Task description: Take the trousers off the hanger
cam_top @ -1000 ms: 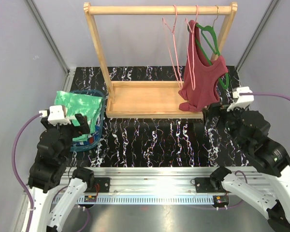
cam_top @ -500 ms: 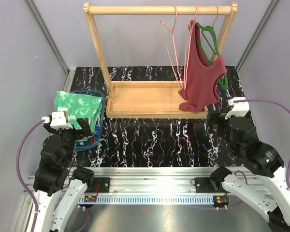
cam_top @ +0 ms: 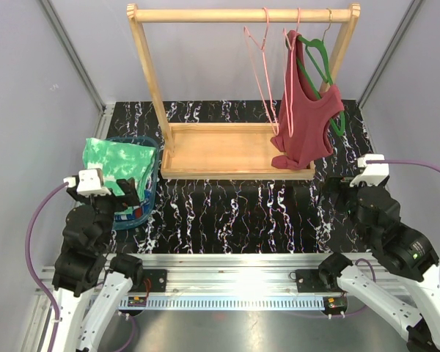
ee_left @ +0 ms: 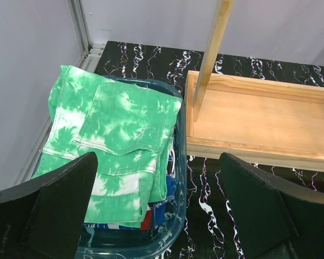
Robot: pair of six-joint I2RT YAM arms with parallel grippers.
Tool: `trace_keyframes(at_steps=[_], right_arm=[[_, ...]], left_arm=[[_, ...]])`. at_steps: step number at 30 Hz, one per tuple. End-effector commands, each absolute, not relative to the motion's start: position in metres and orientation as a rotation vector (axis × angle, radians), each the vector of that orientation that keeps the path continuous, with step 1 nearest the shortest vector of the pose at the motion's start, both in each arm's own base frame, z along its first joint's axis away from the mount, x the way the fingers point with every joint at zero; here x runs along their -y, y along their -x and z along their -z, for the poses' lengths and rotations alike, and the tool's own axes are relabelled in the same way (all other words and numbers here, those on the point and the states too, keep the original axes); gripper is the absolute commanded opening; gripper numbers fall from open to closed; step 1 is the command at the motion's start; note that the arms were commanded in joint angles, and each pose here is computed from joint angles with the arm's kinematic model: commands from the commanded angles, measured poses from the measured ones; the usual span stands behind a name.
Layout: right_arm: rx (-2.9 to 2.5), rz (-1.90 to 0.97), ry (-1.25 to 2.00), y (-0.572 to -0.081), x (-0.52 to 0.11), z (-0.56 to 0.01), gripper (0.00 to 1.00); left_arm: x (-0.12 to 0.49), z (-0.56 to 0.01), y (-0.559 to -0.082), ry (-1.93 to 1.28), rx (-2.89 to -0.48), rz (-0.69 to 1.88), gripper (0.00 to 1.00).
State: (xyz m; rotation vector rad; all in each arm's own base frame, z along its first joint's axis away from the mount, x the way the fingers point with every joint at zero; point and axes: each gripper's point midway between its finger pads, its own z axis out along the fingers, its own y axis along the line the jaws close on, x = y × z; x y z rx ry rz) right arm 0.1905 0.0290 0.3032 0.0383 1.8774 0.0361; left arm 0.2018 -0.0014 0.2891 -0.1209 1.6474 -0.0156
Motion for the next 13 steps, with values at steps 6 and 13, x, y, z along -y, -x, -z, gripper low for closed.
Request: trace_keyframes(at_steps=[6, 13], right_arm=[[-1.828, -0.026, -0.075, -0.193, -0.0238, -0.3179, 0.99], [-1.822, -0.037, -0.089, -0.1909, -0.0225, -0.3187, 1.0]], left_arm=[[-0.0015, -0.3085, -0.2041, 0.144, -1.576, 0.016, 0.99], [-0.0036, -0.3082, -0.2053, 0.151, -1.581, 0.001, 0.99]])
